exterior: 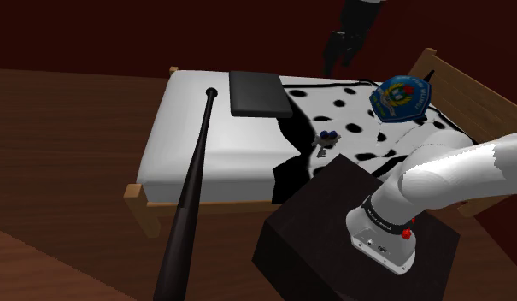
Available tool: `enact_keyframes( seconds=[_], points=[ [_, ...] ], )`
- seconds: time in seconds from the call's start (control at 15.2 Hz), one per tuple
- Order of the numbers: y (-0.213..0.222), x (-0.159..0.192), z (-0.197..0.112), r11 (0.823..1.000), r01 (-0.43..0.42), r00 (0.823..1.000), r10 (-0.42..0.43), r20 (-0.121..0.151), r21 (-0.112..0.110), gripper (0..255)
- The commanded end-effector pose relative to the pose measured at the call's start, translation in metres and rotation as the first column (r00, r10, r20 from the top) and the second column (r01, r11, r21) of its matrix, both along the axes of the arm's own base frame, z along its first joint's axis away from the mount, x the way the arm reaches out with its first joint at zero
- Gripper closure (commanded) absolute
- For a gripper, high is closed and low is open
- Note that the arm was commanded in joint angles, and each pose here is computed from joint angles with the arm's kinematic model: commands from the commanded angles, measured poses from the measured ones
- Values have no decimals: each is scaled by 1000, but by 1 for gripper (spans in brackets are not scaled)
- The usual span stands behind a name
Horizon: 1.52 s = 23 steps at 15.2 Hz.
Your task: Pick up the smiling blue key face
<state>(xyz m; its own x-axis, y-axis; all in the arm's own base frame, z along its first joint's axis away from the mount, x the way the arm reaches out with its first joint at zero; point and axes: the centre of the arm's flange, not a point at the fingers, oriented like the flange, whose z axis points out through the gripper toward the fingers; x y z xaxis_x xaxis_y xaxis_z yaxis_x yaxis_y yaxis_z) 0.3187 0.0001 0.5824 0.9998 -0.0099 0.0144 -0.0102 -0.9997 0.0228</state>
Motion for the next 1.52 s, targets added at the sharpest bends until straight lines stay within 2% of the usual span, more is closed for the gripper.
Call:
enact_keyframes(
  seconds=[0.0,0.13,0.33,0.53,0.73,0.86,1.06,1.25,1.45],
  points=[
    [0,0,0,1000,0,1000,0,0,0,0],
    [-12,-6,-24,997,-79,997,78,8,6,0],
    [-29,-13,-60,981,-195,981,195,22,13,0],
    [-48,-18,-96,951,-309,950,309,36,18,0],
    [-66,-20,-132,908,-419,907,418,50,22,0],
    [-78,-20,-156,872,-489,871,488,60,23,0],
    [-96,-18,-193,808,-589,807,586,75,24,0],
    [-113,-13,-230,733,-680,731,676,90,23,0],
    [-129,-6,-267,648,-762,646,756,105,20,0]
  ],
)
